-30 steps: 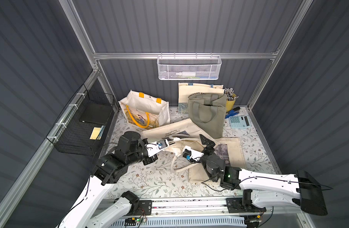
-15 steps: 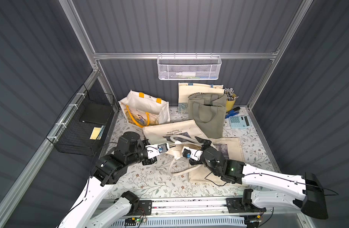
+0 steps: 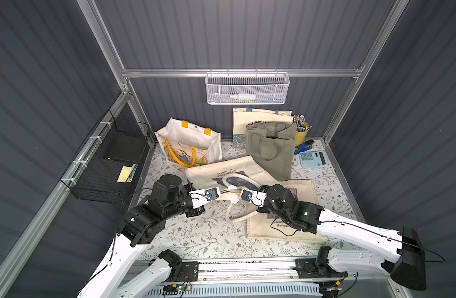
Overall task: Put away the canvas bag
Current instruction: Press the canvas bag at the center of the board.
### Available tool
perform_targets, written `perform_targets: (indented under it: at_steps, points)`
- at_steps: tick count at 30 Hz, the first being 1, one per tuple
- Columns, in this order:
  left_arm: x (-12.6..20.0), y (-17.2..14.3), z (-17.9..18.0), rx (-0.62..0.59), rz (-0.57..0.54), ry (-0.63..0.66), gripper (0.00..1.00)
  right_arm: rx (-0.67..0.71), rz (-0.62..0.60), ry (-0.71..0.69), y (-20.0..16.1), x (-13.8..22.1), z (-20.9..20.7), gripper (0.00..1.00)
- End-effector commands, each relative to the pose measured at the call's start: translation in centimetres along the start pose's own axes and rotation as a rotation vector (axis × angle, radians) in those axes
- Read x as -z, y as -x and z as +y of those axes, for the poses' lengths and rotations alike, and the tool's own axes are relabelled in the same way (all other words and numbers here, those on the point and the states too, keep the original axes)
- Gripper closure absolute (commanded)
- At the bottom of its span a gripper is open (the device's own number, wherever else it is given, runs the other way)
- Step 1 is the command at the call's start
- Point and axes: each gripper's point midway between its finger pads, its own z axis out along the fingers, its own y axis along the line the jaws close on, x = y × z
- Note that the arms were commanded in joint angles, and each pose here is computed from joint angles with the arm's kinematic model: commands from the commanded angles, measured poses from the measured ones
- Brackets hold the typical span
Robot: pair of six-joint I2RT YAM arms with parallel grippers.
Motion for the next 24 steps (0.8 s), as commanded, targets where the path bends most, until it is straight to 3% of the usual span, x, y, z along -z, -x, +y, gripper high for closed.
perform_targets:
  at_steps: [1, 3, 4, 5, 9, 15, 20, 24]
  points:
    - [0.1, -0.4, 0.8, 0.058, 0.009, 0.056, 0.88, -0.004, -0.117, 0.062, 3.3, 0.9, -0.5, 1.00]
    - [-0.3, -0.6, 0.7, 0.086, 0.017, 0.048, 0.41, 0.009, -0.123, 0.088, 4.2, 0.8, -0.4, 1.00]
    - [-0.4, -0.6, 0.8, 0.096, 0.020, 0.054, 0.28, 0.008, -0.110, 0.100, 4.4, 0.6, -0.4, 1.00]
    - [-0.4, -0.6, 1.0, 0.101, 0.017, 0.063, 0.01, 0.000, -0.090, 0.103, 4.5, 0.5, -0.7, 1.00]
    - [0.6, 1.0, 1.7, 0.099, -0.063, 0.103, 0.01, 0.000, 0.018, 0.143, 4.7, -1.3, -0.3, 1.00]
    - [3.9, 4.9, 3.7, 0.133, -0.215, 0.173, 0.00, -0.047, 0.060, 0.140, 5.5, -2.2, -0.5, 1.00]
    - [3.8, 6.8, 2.5, 0.184, -0.239, 0.014, 0.01, -0.088, 0.093, 0.125, 5.9, -2.7, -1.2, 1.00]
    - [1.7, 5.4, 0.7, 0.235, -0.220, -0.063, 0.00, -0.122, 0.093, 0.120, 6.6, -2.7, -1.3, 1.00]
